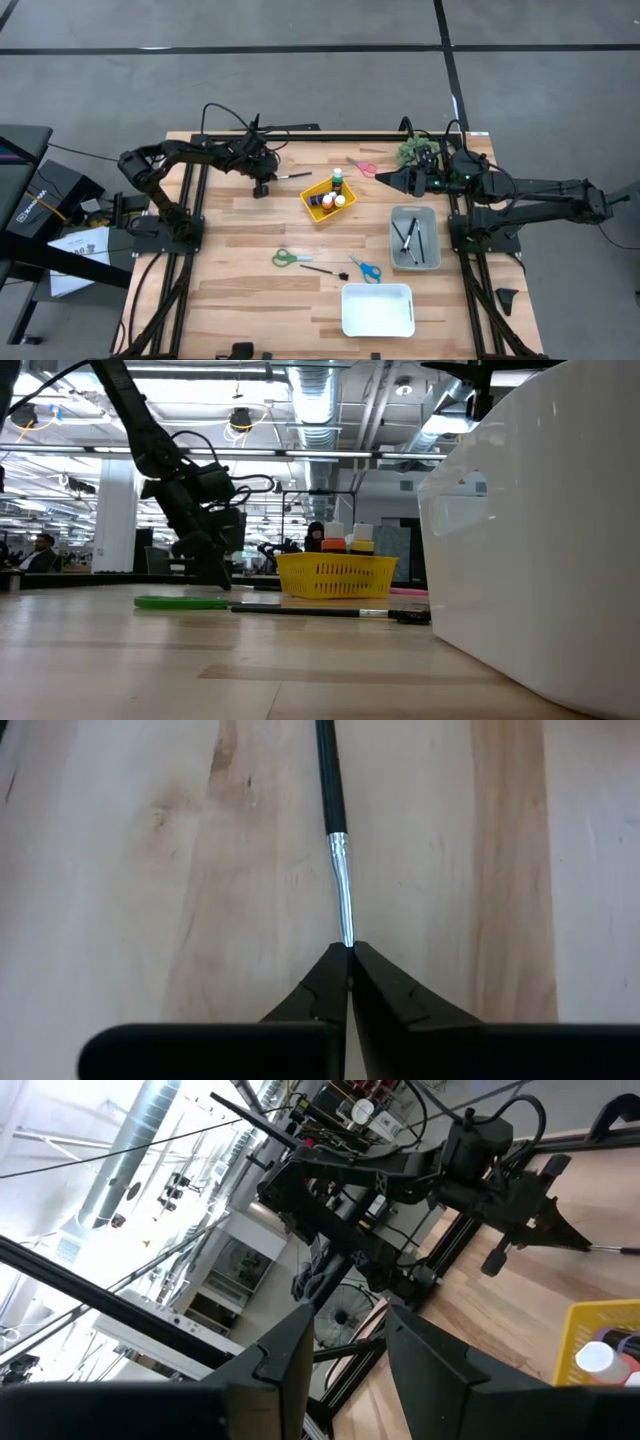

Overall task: Pick & Place Paint Supplies
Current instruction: Put the black eyeshadow brush into the gray bin

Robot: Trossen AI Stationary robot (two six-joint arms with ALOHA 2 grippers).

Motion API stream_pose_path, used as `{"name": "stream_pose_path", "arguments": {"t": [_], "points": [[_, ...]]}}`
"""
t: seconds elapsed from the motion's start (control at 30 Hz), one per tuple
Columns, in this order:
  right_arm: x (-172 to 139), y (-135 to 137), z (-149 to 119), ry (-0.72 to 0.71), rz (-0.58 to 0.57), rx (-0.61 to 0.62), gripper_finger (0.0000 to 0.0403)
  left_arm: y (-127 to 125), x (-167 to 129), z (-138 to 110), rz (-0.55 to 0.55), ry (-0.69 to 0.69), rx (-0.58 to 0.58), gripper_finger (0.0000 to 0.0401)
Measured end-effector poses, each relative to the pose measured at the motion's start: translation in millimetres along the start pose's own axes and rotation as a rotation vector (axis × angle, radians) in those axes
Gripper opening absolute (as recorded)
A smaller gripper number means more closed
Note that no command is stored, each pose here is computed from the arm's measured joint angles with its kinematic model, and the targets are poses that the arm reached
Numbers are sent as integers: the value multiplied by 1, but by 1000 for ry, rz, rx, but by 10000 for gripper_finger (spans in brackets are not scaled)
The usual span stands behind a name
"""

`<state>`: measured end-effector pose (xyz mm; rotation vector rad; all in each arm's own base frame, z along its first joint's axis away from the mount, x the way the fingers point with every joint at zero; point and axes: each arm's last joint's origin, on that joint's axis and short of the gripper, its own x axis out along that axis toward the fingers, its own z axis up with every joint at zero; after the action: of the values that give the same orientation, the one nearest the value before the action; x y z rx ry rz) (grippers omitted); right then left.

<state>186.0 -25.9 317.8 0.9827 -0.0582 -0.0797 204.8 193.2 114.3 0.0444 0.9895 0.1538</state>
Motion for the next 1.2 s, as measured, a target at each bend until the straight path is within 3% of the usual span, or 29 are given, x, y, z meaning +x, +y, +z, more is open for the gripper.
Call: {"name": "stream_pose_path", "arguments": {"t": [0.23,0.43,0.7,1.03,1.2], "points": [[0,0,0,2,1,-13,123,0,-5,3,-34,-12,-148,1],[0,0,0,3,2,-33,123,1,-32,20,-21,-150,-243,1],[0,0,0,5,4,-78,123,-13,-82,51,-55,-402,-351,0],[0,0,3,-16,9,-175,123,-61,-124,110,-216,-833,-413,0],[-1,8,13,-117,91,-231,131,-91,-140,134,-267,-1055,-418,0]]}}
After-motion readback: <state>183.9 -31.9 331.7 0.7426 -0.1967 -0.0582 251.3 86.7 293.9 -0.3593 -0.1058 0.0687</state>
